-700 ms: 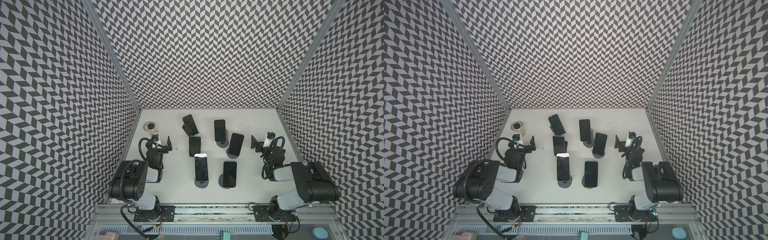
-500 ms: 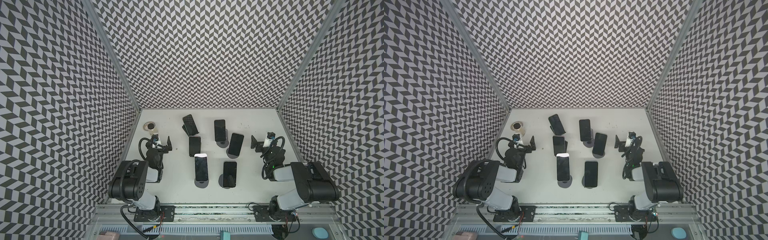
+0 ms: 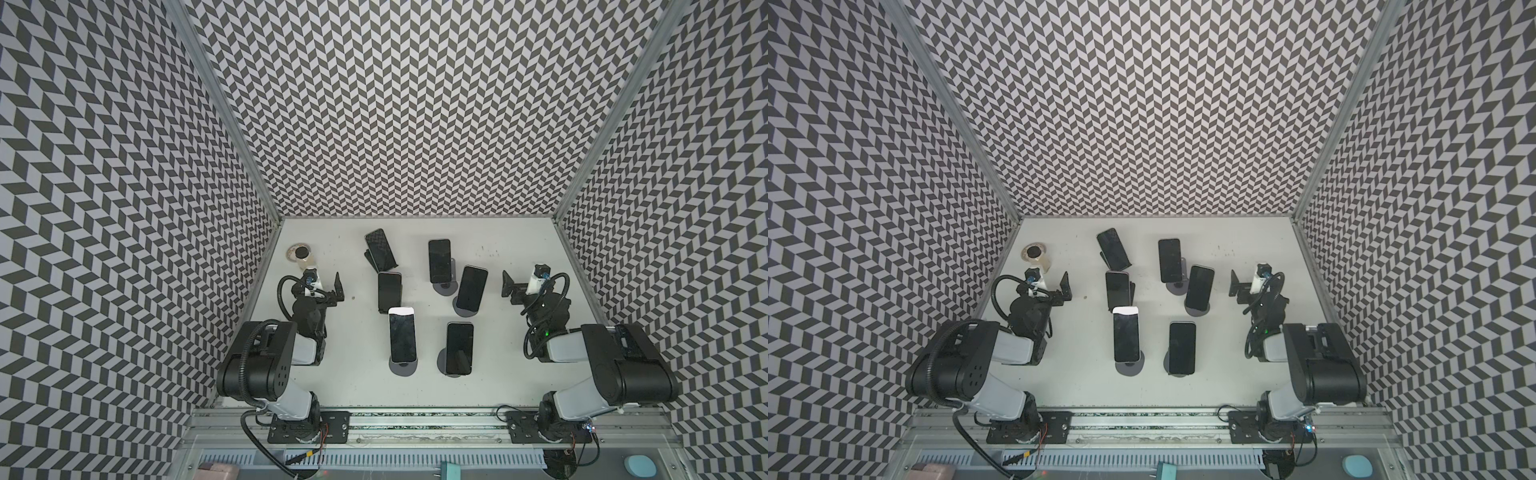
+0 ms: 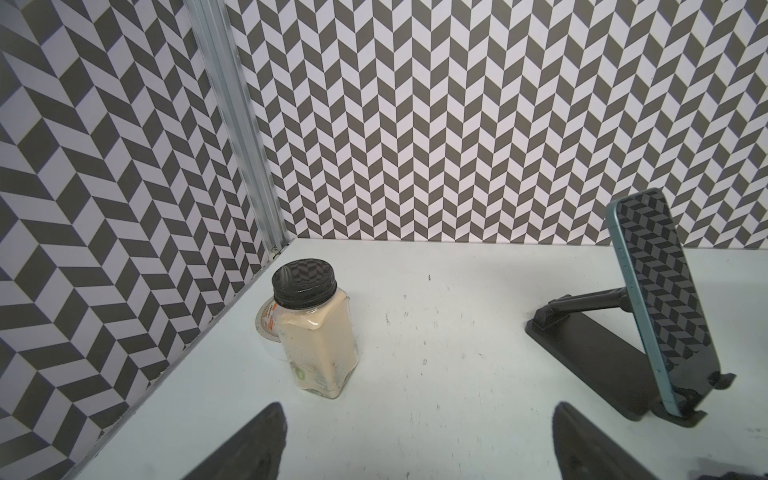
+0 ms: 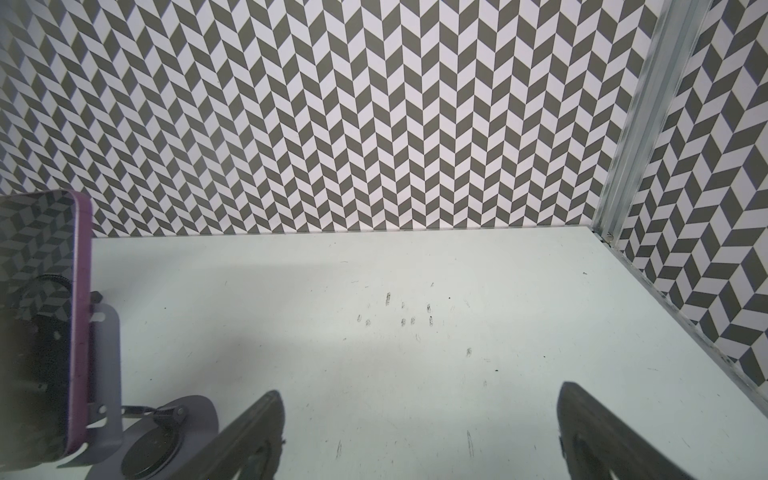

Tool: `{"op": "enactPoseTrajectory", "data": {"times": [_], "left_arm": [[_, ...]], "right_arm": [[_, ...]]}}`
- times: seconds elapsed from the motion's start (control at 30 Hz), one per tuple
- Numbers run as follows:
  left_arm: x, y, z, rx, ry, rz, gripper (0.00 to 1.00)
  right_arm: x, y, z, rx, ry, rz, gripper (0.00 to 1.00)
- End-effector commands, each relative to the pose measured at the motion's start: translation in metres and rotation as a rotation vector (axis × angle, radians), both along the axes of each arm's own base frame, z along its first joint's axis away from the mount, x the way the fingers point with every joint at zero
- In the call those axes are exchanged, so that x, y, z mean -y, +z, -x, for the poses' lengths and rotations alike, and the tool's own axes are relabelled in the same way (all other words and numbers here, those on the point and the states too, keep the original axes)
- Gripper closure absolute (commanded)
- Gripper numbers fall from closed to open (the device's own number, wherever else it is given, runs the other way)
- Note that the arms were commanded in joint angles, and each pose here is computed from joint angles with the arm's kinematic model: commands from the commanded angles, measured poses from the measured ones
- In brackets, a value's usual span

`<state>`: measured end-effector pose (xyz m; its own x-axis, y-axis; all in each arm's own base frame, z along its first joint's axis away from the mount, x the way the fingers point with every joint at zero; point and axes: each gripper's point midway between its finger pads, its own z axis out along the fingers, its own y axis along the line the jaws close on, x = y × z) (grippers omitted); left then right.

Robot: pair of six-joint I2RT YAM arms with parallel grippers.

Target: Remove the phone from the phone stand

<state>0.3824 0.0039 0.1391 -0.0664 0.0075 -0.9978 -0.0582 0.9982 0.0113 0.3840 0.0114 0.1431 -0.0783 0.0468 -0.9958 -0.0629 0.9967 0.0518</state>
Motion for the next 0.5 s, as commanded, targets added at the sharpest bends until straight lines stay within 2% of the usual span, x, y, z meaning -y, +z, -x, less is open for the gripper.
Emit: {"op": "enactPoseTrajectory", "data": {"times": [0.0, 0.47], "left_arm": [[-0.001, 0.006, -0.003, 0.019, -0.003, 0.007, 0.0], [-0.003, 0.018, -0.002, 0.026, 0.011, 0.013, 0.04]], "right_arm": [[-0.002, 0.009, -0.003, 0.04, 0.006, 0.002, 0.01], [0.005, 0.012, -0.006, 0.017, -0.036, -0.007, 0.01]]}}
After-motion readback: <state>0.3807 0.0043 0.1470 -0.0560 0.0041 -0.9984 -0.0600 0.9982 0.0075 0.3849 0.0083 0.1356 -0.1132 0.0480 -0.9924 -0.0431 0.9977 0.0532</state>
